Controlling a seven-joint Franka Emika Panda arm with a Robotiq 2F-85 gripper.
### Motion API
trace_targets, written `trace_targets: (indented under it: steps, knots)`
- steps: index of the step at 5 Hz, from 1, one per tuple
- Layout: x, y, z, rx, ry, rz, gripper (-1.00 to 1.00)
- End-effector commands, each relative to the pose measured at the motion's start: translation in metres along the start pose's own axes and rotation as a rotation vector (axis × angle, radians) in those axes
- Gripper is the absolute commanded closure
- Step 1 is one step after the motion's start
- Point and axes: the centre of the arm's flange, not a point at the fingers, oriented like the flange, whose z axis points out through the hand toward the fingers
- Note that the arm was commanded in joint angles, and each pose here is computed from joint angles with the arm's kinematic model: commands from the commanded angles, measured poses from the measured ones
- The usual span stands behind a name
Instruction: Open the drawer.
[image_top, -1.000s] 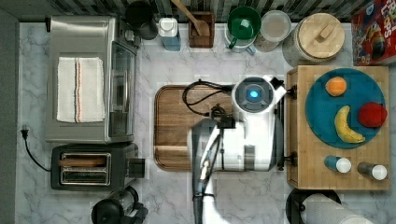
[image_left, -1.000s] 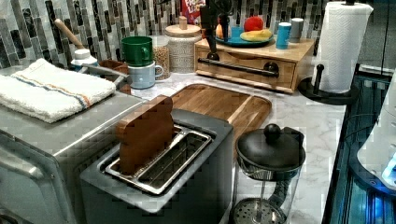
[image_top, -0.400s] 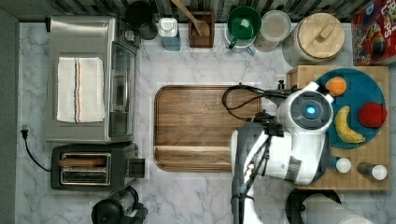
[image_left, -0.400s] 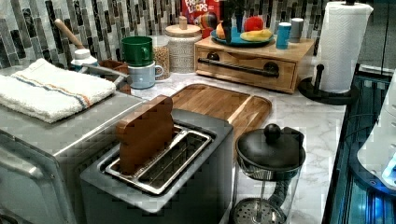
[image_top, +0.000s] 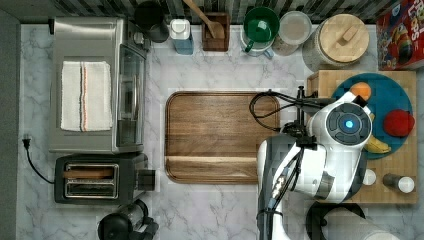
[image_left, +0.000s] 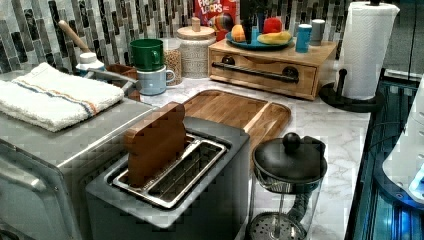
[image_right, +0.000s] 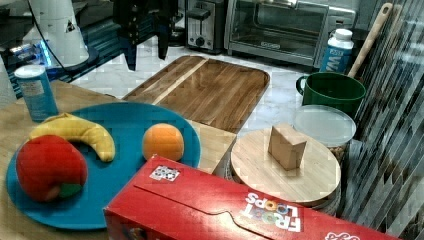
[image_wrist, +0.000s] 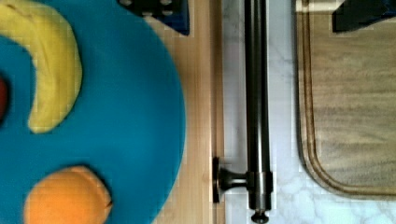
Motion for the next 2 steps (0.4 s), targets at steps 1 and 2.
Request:
trace_targets:
  steps: [1,2]
  knots:
    - [0.031,-0.029,-0.010,0.020,0.109,-0.034,-1.00]
    - [0.030,-0.035,0.006,0.027,0.131,-0.027,-1.00]
